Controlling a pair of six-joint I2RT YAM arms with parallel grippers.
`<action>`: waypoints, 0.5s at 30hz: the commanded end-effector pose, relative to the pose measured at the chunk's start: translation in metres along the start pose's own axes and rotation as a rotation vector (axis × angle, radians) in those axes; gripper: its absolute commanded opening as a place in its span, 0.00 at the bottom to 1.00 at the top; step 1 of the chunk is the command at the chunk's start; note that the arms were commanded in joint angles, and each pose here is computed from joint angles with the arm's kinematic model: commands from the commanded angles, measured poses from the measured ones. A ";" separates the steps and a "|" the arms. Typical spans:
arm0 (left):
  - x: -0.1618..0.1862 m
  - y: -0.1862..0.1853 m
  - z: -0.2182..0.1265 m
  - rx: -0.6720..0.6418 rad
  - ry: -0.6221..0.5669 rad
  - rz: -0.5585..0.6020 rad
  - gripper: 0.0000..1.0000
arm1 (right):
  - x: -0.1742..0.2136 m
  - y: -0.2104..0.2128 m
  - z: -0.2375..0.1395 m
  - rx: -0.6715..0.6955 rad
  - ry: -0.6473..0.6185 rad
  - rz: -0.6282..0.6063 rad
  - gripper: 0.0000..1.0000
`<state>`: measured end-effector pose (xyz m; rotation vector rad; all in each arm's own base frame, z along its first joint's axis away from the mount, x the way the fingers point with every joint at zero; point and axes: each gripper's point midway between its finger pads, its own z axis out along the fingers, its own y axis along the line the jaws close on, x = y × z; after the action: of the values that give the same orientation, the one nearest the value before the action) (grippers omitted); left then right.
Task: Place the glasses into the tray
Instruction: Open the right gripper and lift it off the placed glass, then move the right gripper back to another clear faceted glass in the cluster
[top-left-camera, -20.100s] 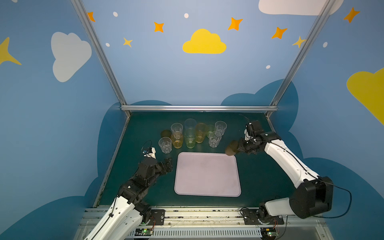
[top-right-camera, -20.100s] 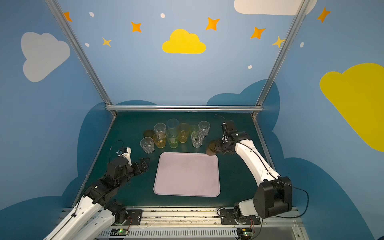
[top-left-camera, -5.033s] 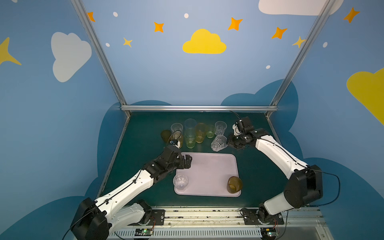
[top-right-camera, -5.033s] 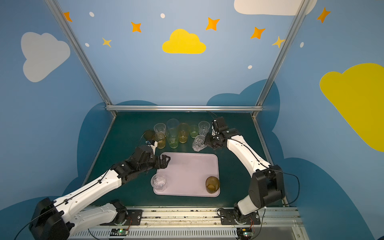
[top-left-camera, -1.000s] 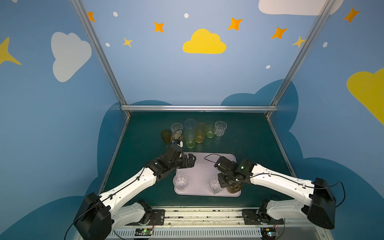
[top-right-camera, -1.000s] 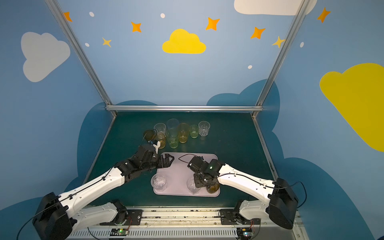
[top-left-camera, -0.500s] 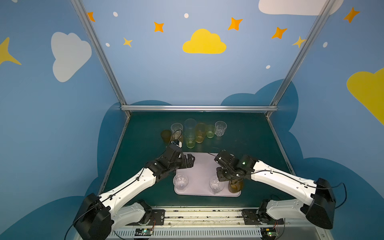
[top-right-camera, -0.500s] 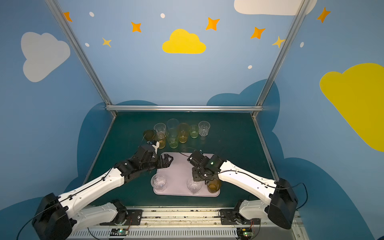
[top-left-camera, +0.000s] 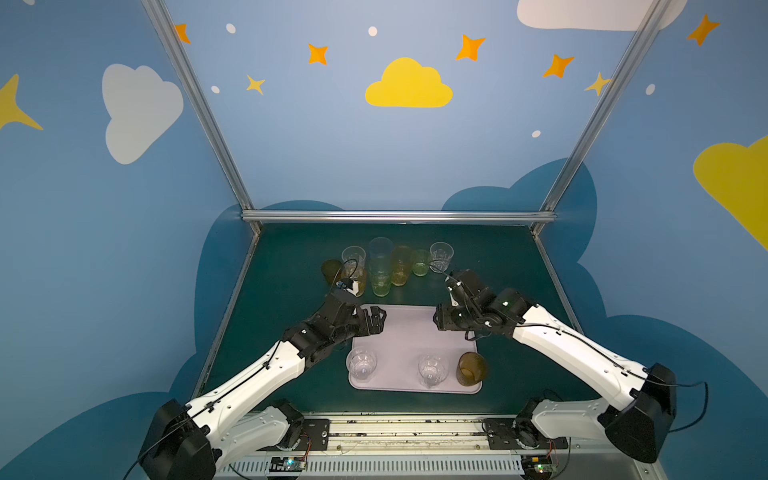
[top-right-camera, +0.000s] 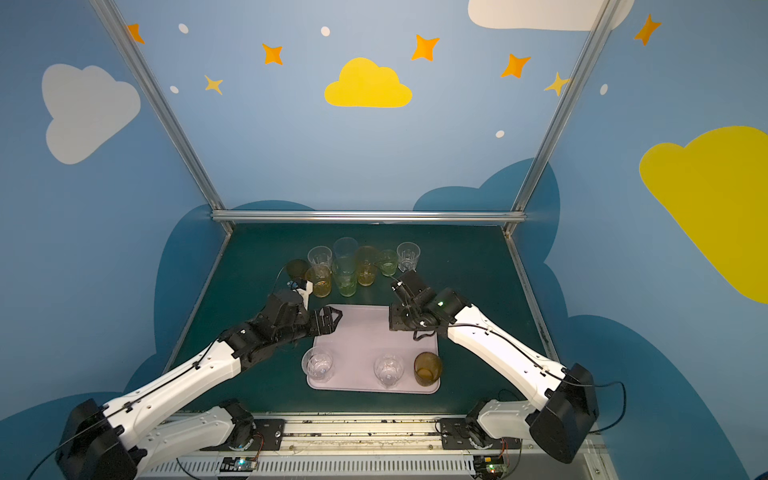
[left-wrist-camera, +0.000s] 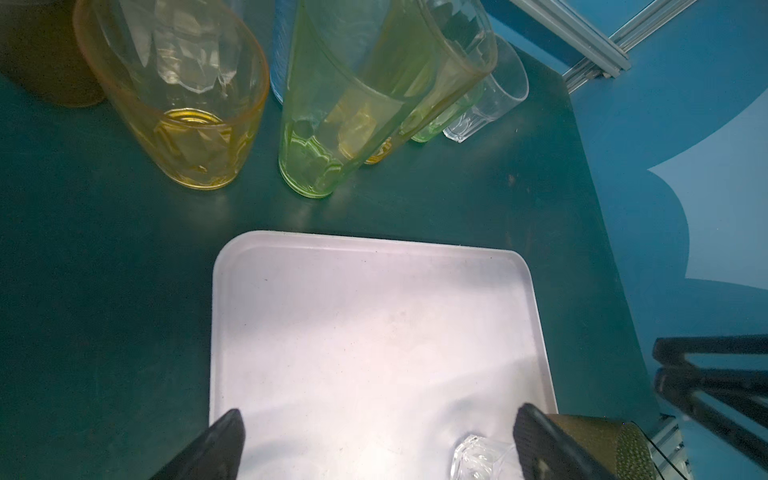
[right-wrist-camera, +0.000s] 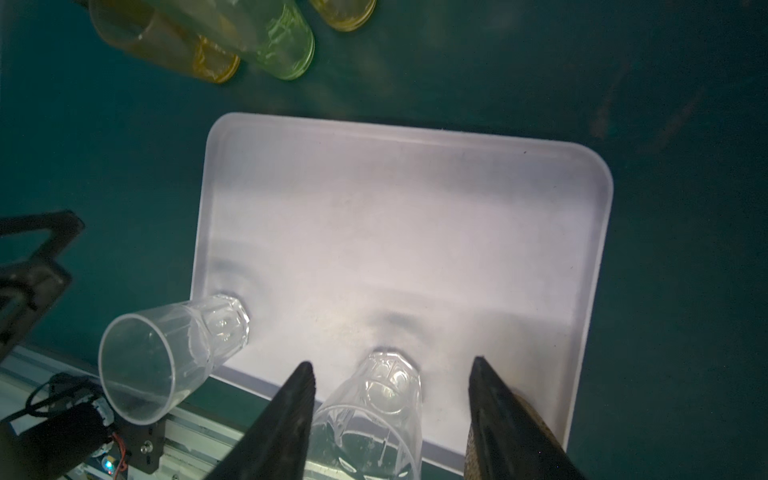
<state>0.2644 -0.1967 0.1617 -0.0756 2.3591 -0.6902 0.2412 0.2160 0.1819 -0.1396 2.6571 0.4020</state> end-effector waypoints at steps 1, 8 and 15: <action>0.000 0.006 -0.004 -0.017 -0.012 -0.004 1.00 | -0.022 0.000 -0.007 -0.017 -0.037 0.007 0.60; 0.004 -0.027 -0.016 0.180 0.026 -0.048 1.00 | -0.047 0.002 -0.001 -0.097 -0.035 0.103 0.64; -0.011 -0.043 -0.039 0.262 -0.048 -0.045 1.00 | -0.067 -0.001 -0.002 -0.143 -0.056 0.186 0.64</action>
<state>0.2439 -0.2111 0.1960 -0.0409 2.2699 -0.9526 0.2887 0.2101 0.1946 0.0482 2.6412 0.5568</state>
